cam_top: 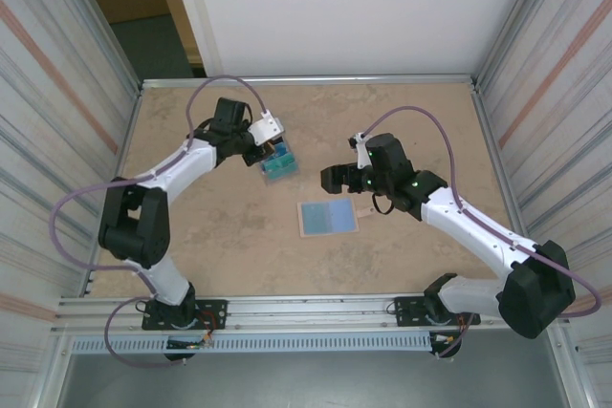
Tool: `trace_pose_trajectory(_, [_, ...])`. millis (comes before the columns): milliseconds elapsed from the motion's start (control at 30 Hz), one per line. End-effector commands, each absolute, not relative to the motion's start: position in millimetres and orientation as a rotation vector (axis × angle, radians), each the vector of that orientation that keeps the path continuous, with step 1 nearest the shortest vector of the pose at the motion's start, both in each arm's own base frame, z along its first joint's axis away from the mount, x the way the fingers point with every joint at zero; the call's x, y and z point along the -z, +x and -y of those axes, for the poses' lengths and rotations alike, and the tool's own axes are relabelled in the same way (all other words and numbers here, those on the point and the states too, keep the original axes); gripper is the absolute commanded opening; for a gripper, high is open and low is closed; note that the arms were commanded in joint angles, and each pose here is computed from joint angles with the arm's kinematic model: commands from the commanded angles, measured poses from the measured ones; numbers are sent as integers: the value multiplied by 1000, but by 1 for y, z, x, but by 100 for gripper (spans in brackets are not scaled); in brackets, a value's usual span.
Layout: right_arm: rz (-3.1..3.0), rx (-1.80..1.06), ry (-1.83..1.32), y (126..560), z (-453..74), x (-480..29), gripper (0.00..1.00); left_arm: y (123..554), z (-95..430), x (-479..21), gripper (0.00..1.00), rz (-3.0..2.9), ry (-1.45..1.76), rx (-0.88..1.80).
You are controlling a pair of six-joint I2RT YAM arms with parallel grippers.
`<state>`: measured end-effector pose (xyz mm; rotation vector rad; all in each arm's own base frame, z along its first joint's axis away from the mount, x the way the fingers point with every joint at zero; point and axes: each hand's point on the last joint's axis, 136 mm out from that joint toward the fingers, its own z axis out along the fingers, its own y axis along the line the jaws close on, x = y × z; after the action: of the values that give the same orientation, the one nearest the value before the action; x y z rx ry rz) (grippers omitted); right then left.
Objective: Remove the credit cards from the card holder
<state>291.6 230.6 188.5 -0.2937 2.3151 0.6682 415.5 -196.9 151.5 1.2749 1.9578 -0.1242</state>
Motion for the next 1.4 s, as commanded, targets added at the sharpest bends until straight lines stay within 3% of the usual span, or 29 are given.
trace_pose_trajectory(0, [-2337, -579, -200, 294, -218, -188, 99, 400, 201, -175, 63, -1920, 1223, 100])
trace_pose_trajectory(167, [-2376, -502, -139, 288, -210, -177, 99, 377, 204, -190, 98, -1874, 1134, 21])
trace_pose_trajectory(733, [-2520, -361, -249, 249, -243, -123, 99, 296, 220, -206, 99, -1855, 696, 105])
trace_pose_trajectory(1367, [-2676, -338, -478, 232, -292, -73, 68, 280, 164, -149, 99, -2045, 337, 7])
